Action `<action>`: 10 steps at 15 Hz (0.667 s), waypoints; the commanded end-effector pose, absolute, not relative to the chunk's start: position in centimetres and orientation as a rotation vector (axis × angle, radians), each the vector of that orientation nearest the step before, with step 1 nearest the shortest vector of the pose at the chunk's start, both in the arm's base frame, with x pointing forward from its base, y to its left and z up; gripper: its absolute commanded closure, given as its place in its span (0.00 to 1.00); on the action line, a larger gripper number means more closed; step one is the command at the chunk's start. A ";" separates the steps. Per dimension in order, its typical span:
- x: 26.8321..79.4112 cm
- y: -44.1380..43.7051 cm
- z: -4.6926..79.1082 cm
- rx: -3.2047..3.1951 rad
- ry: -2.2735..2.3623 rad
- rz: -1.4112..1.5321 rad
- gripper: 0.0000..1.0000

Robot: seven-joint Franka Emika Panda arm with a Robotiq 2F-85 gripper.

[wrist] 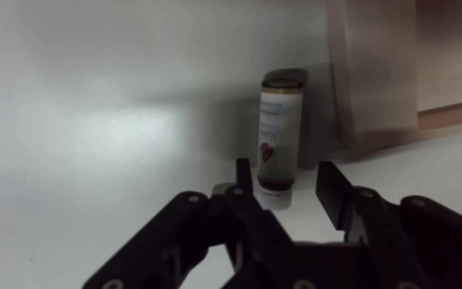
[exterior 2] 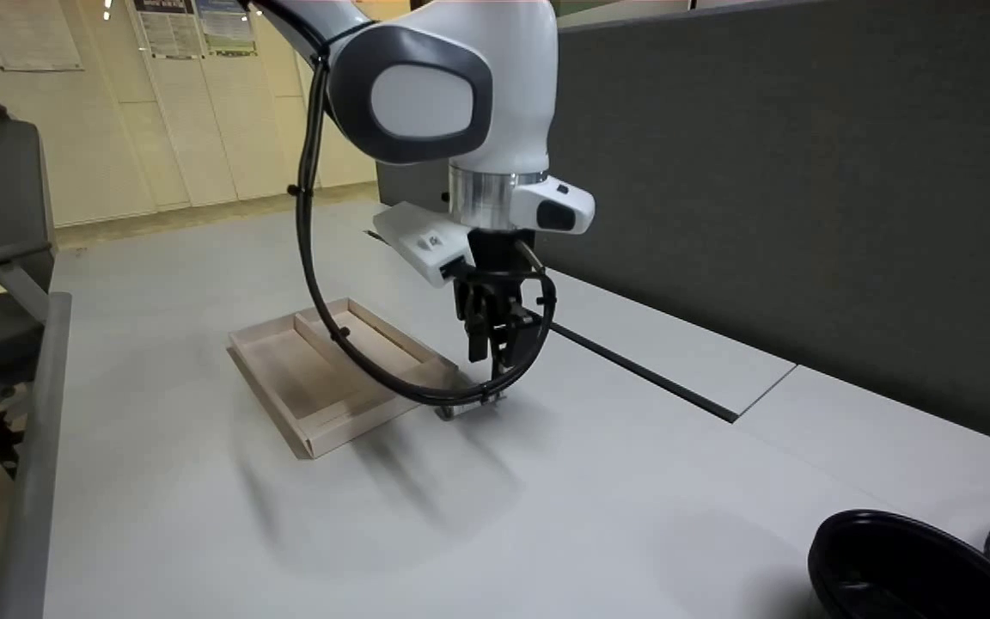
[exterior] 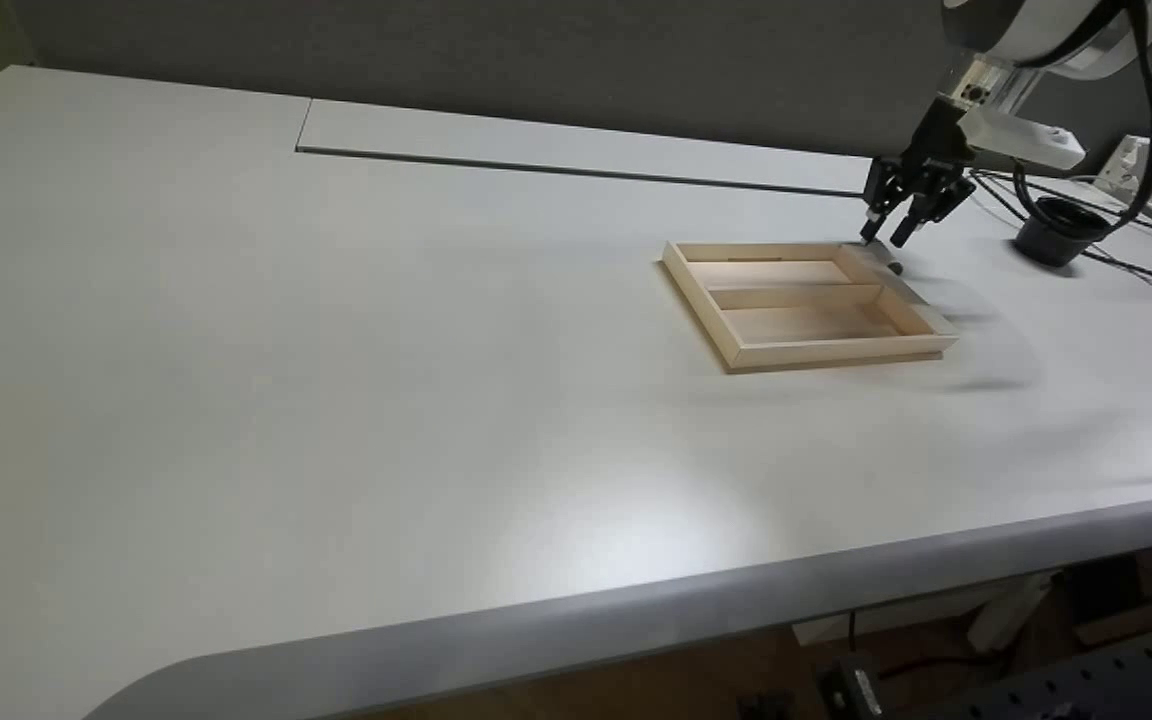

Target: Remove the object from the tray and put it on the table

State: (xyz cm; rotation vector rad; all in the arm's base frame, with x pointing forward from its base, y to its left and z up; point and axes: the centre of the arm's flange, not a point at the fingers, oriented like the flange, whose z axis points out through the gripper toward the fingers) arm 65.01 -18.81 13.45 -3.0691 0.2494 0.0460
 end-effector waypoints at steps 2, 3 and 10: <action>63.8 -18.0 18.2 -3.075 0.268 -0.019 0.11; 63.5 -17.7 20.0 -3.073 0.260 -0.033 0.00; 60.0 -13.9 21.7 -3.044 0.081 0.101 0.00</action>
